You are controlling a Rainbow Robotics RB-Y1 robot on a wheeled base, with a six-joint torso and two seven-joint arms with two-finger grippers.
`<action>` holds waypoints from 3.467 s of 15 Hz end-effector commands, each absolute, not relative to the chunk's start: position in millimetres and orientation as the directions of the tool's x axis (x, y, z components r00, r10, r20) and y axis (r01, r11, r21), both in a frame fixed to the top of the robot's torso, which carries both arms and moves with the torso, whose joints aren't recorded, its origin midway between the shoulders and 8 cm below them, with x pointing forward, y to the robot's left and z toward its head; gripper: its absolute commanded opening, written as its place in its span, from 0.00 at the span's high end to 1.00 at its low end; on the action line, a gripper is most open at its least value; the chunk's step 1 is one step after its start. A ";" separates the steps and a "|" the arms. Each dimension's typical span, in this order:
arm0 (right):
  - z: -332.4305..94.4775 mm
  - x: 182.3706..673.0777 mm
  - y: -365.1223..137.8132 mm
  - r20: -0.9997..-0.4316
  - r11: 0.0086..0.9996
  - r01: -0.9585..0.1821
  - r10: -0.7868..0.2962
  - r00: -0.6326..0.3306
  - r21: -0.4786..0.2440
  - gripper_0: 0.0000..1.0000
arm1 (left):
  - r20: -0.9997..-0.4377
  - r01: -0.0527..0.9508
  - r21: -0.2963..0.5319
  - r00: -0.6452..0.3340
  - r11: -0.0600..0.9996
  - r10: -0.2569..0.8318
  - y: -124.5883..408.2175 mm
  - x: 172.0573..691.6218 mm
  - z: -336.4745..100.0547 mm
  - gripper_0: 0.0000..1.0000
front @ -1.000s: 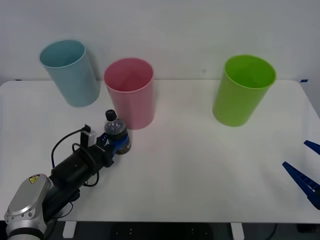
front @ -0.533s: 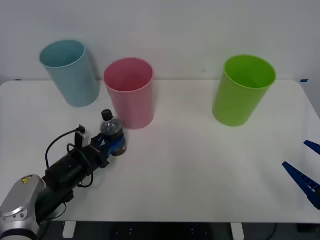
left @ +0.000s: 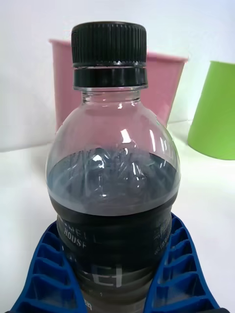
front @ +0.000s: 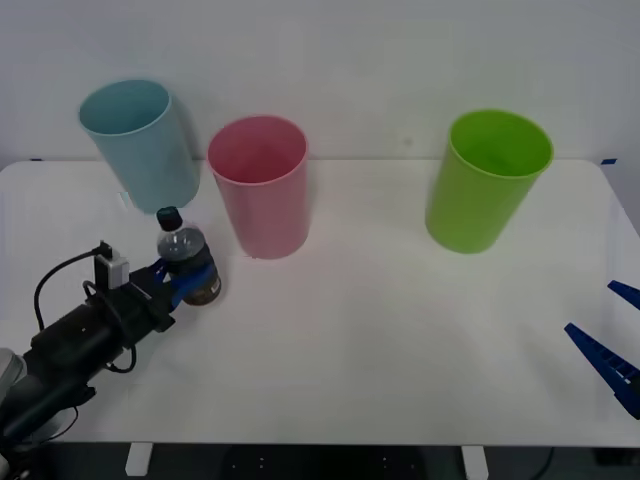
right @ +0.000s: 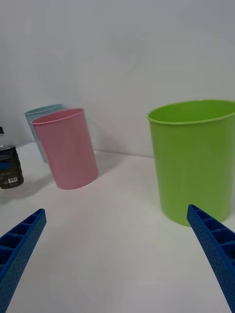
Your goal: Grasp the object on the table and drop it into the matching bin: aluminum can to the light blue bin, PET bottle to the pink bin.
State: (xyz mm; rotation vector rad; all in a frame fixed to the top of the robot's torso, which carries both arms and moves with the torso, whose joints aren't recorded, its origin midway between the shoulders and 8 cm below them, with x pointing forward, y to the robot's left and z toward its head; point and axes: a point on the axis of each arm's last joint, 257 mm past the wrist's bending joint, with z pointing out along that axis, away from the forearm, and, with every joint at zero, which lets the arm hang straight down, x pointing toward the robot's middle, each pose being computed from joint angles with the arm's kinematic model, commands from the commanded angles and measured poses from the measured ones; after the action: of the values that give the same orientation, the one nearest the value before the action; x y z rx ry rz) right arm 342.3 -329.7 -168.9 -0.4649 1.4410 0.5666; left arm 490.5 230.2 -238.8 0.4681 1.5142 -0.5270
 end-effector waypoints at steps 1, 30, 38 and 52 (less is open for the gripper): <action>-168.9 342.3 -329.7 -0.996 0.785 -0.618 0.082 0.041 0.039 0.00 | -0.998 0.584 -0.031 0.025 0.811 -0.056 244.6 475.4 -213.4 1.00; -168.9 342.3 -329.7 -0.996 0.785 -0.618 0.082 0.041 0.039 0.00 | -0.961 0.682 -0.091 0.131 0.726 -0.243 186.2 573.4 -1.8 1.00; -168.9 342.3 -329.7 -0.996 0.785 -0.618 0.082 0.041 0.039 0.00 | -0.982 0.702 -0.023 0.119 0.711 -0.149 141.5 615.2 -12.1 1.00; -168.9 342.3 -329.7 -0.996 0.785 -0.618 0.082 0.041 0.039 0.00 | -0.981 0.694 -0.012 0.130 0.720 -0.141 129.5 623.4 -13.6 0.00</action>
State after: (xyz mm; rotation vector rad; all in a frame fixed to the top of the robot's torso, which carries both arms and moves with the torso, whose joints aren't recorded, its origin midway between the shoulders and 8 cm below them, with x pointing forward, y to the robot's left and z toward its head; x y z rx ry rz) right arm 342.3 -329.7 -168.9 -0.4649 1.4410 0.5666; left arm 623.6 129.4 -13.9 0.5170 1.3104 -0.6484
